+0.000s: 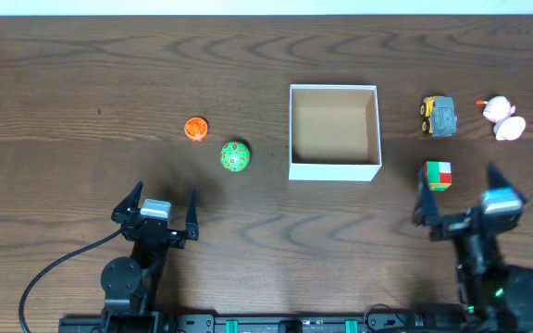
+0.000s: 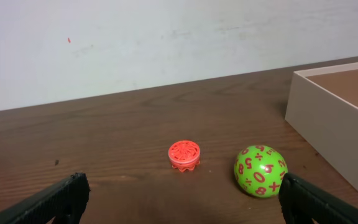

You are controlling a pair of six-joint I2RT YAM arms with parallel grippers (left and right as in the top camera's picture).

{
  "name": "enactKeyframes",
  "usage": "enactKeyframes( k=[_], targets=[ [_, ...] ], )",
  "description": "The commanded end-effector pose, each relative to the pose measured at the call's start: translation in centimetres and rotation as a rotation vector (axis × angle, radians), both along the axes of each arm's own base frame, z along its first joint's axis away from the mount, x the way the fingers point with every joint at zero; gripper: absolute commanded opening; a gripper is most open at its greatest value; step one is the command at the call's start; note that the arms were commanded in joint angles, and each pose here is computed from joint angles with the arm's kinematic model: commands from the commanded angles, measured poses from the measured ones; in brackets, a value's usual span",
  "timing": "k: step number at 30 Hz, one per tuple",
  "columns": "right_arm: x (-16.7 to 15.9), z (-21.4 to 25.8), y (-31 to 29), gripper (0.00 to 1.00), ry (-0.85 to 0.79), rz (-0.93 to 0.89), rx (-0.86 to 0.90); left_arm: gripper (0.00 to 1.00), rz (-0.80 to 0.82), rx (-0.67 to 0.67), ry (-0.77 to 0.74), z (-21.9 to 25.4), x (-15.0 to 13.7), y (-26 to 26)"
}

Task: Pack container
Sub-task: 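Move the right gripper over the small Rubik's cube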

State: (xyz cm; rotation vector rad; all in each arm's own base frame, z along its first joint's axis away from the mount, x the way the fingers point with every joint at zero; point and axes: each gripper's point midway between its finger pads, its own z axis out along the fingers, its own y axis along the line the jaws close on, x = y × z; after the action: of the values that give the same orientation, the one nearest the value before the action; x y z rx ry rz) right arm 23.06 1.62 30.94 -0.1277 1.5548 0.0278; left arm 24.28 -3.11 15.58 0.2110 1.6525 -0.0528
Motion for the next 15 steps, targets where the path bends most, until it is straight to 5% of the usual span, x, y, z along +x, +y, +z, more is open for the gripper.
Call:
enactKeyframes(
  k=[1, 15],
  targets=[
    [2.2, 0.9, -1.9, 0.99, 0.128, -0.1, -0.083, 0.98, -0.005, 0.01, 0.045, -1.6, -0.1, 0.0],
    [14.1, -0.9, -8.1, 0.99, 0.856, -0.121, -0.027, 0.98, -0.005, 0.01, 0.045, -1.6, -0.1, 0.0]
  ],
)
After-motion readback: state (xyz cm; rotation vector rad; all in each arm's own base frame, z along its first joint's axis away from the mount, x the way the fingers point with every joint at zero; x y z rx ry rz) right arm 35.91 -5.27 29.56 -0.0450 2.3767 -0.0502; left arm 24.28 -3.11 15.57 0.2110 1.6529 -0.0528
